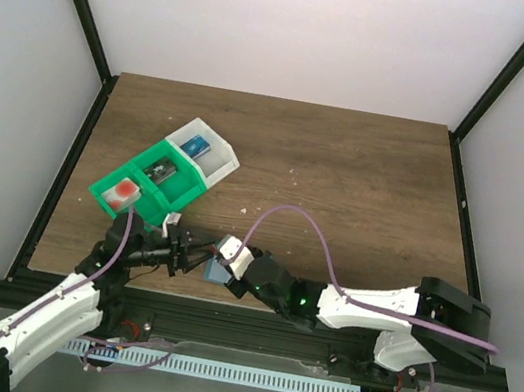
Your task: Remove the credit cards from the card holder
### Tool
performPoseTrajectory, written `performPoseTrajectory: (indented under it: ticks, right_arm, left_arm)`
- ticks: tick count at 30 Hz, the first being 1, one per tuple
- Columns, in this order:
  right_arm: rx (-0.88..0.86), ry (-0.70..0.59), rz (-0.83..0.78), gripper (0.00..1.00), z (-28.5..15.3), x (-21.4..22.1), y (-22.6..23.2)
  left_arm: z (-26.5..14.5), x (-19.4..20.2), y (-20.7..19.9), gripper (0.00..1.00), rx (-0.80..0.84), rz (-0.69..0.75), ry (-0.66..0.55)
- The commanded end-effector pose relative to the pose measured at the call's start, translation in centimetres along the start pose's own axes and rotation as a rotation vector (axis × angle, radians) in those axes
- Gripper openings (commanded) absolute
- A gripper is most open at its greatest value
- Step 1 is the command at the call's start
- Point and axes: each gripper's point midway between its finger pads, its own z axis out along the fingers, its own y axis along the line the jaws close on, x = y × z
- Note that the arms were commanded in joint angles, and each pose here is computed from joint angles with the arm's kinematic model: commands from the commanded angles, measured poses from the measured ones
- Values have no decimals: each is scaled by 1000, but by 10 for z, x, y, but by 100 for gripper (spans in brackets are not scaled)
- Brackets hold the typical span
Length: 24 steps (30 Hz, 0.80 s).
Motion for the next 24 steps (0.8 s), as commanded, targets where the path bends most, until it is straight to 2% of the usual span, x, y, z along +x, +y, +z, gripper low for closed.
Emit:
performPoseTrajectory:
  ticks: [1, 4, 8, 12, 18, 22, 24]
  right_arm:
    - [38, -54, -14, 0, 4, -22, -3]
    - [40, -43, -18, 1, 5, -17, -2]
    - [21, -17, -41, 1, 4, -9, 12]
    - [23, 5, -14, 2, -1, -2, 12]
    - [17, 55, 86, 22, -14, 4, 8]
    - [13, 66, 166, 42, -28, 7, 4]
    - [24, 66, 220, 58, -35, 10, -1]
  left_arm:
    - [-2, -2, -4, 37, 21, -42, -21]
    - [-2, -6, 2, 19, 9, -53, -39]
    - [-2, -7, 7, 0, 9, -51, -38]
    - [-2, -6, 6, 0, 19, -16, -35]
    - [-1, -6, 1, 0, 43, 96, -31]
    - [0, -6, 1, 0, 63, 174, -21]
    - [1, -5, -1, 0, 81, 211, -10]
